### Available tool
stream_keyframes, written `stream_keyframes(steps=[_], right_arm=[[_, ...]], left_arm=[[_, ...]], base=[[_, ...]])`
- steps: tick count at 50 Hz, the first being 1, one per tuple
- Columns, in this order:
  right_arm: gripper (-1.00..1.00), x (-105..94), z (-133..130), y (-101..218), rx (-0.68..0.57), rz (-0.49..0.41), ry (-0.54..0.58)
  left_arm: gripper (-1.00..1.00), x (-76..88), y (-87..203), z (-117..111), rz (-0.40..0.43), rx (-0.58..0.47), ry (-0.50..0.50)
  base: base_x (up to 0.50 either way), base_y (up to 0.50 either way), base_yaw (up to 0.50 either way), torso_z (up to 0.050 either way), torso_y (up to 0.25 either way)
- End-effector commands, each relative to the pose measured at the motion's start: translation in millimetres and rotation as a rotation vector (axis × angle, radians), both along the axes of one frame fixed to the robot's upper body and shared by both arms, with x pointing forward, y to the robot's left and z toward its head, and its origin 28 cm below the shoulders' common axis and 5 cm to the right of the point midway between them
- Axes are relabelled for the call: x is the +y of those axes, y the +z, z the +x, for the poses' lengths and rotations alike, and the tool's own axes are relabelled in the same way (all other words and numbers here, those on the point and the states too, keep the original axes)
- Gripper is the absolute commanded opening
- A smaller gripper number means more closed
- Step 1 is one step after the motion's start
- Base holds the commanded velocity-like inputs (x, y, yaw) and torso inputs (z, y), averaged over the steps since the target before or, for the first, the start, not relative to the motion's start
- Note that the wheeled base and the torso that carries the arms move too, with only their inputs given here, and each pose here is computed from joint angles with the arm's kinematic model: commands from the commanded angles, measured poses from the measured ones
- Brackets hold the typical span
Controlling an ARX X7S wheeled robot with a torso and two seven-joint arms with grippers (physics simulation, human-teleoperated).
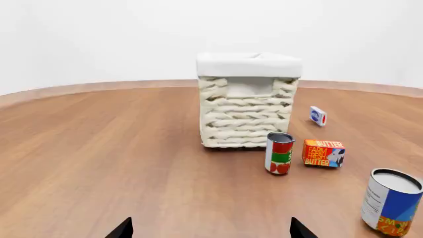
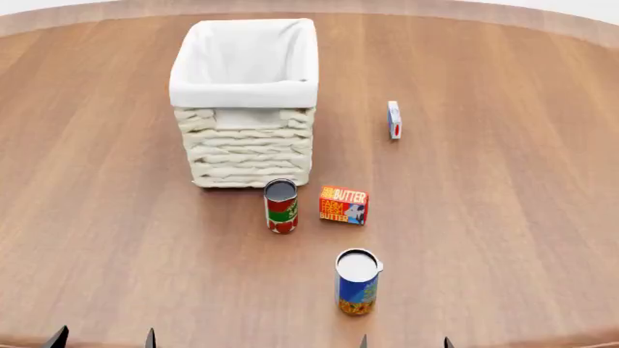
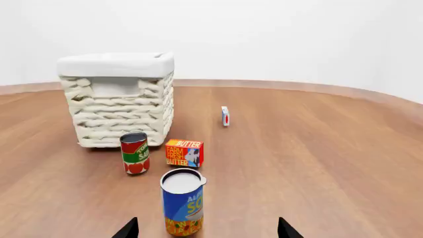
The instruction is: Pick up the alphabet soup and put it in the basket.
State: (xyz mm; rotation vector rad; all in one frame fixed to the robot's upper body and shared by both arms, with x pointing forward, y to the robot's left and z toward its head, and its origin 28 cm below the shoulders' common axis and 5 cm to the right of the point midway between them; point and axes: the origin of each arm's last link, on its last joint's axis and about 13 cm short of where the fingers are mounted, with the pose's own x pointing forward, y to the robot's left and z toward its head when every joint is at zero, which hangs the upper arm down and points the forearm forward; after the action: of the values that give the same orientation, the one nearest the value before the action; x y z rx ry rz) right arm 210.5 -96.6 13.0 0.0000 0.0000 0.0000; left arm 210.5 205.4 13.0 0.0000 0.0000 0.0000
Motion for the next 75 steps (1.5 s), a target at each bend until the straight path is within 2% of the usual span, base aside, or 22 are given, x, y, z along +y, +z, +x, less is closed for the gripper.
stream_keyframes(steps=[1, 4, 7, 10, 16, 24, 34, 75], right_arm=[[1.0, 0.3, 0.0, 0.2, 0.0, 0.0, 0.0], [1.0, 0.0, -1.4, 3.9, -0.009, -0.008, -0.006], [1.0, 0.6, -7.8, 18.5, -0.069, -0.013, 0.002], [1.0, 0.7, -12.1, 29.7, -0.105, -0.015, -0.002], [1.0, 3.0, -36.7, 77.1, -0.267, -0.013, 0.017], [1.0, 2.6, -54.7, 102.4, -0.354, -0.014, 0.024], [1.0, 3.0, -53.9, 101.9, -0.349, -0.004, 0.048], [1.0, 3.7, -51.1, 97.3, -0.317, 0.007, 0.067]], left_arm=[[1.0, 0.2, 1.0, -0.4, 0.0, 0.0, 0.0], [1.0, 0.7, 4.7, -2.0, -0.007, -0.014, 0.0], [1.0, 1.7, 15.7, -7.3, 0.001, -0.054, 0.011], [1.0, 1.5, 31.5, -15.9, 0.01, -0.112, 0.016], [1.0, -3.6, 63.2, -38.2, 0.042, -0.216, 0.012], [1.0, -8.4, 90.7, -63.7, 0.073, -0.319, 0.012], [1.0, -7.2, 89.2, -62.3, 0.07, -0.319, 0.017], [1.0, -8.1, 87.8, -61.2, 0.087, -0.31, 0.021]], base=[[0.0, 0.0, 0.0, 0.0, 0.0], [0.0, 0.0, 0.0, 0.0, 0.0], [0.0, 0.0, 0.0, 0.0, 0.0], [0.0, 0.0, 0.0, 0.0, 0.0], [0.0, 0.0, 0.0, 0.0, 0.0], [0.0, 0.0, 0.0, 0.0, 0.0], [0.03, 0.0, 0.0, 0.0, 0.0], [0.5, 0.0, 0.0, 0.0, 0.0]])
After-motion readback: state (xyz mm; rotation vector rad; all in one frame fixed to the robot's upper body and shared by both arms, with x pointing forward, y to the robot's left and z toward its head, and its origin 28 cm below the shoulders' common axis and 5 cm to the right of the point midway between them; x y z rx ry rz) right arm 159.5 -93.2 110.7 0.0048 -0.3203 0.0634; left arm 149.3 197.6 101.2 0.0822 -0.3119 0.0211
